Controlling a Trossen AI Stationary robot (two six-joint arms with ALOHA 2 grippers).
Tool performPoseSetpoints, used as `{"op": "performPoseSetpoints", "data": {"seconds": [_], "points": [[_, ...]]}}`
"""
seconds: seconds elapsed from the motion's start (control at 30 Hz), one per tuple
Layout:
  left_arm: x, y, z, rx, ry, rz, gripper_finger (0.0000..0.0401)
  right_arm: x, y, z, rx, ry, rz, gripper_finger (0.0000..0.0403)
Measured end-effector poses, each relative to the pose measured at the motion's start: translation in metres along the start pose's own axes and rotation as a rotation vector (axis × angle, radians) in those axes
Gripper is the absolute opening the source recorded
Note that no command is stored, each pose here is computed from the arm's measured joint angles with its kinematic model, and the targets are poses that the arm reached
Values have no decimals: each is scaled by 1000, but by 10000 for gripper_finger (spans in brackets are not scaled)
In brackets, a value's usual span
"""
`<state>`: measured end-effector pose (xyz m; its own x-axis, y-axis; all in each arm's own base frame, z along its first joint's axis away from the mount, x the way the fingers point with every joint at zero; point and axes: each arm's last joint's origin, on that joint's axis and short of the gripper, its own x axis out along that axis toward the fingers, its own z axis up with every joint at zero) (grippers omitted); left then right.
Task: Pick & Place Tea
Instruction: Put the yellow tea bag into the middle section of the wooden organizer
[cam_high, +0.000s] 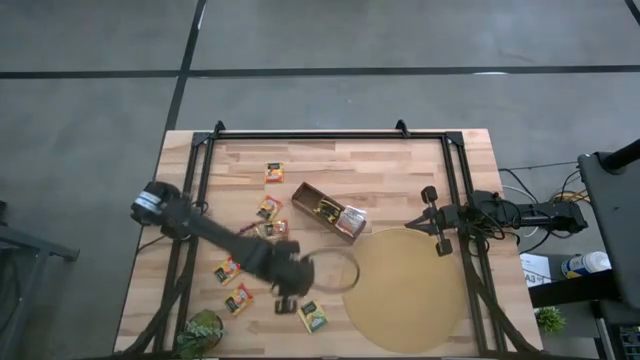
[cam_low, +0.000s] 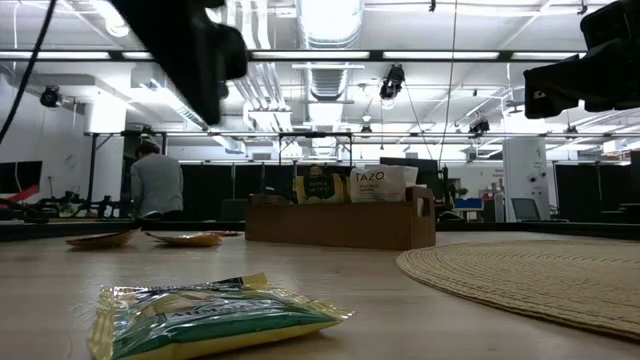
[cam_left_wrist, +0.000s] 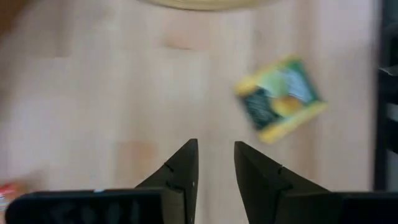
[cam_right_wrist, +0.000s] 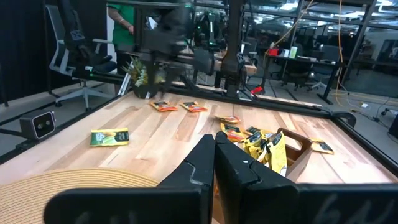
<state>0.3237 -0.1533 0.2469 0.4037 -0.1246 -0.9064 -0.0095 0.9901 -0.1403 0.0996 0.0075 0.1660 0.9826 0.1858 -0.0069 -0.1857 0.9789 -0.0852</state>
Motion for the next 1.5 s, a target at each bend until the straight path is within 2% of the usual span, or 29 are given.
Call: {"op": "performPoseSetpoints", "data": {"seconds": [0.1, 0.23, 0.4, 0.5, 0.63, 0.8, 0.93, 1.07, 1.37, 1.5], "points": [[0, -25, -12, 56, -16, -45, 107, 0, 0, 0, 0, 0, 0, 9], [-3, -46, -23, 88, -21, -77, 151, 0, 0, 0, 0, 0, 0, 8], [-6, -59, -32, 108, -18, -91, 221, 0, 0, 0, 0, 0, 0, 8], [-6, -61, -34, 152, -19, -89, 248, 0, 0, 0, 0, 0, 0, 8], [-5, -64, -30, 228, -35, -76, 256, 0, 0, 0, 0, 0, 0, 8], [3, -67, -20, 287, -82, 5, 257, 0, 0, 0, 0, 0, 0, 9], [12, -68, -11, 280, -87, 19, 257, 0, 0, 0, 0, 0, 0, 8], [17, -68, -10, 159, -74, 24, 257, 0, 0, 0, 0, 0, 0, 8], [19, -67, -10, -521, -10, -39, 257, 0, 0, 0, 0, 0, 0, 8], [19, -65, -10, -636, -14, -31, 257, 0, 0, 0, 0, 0, 0, 8]]}}
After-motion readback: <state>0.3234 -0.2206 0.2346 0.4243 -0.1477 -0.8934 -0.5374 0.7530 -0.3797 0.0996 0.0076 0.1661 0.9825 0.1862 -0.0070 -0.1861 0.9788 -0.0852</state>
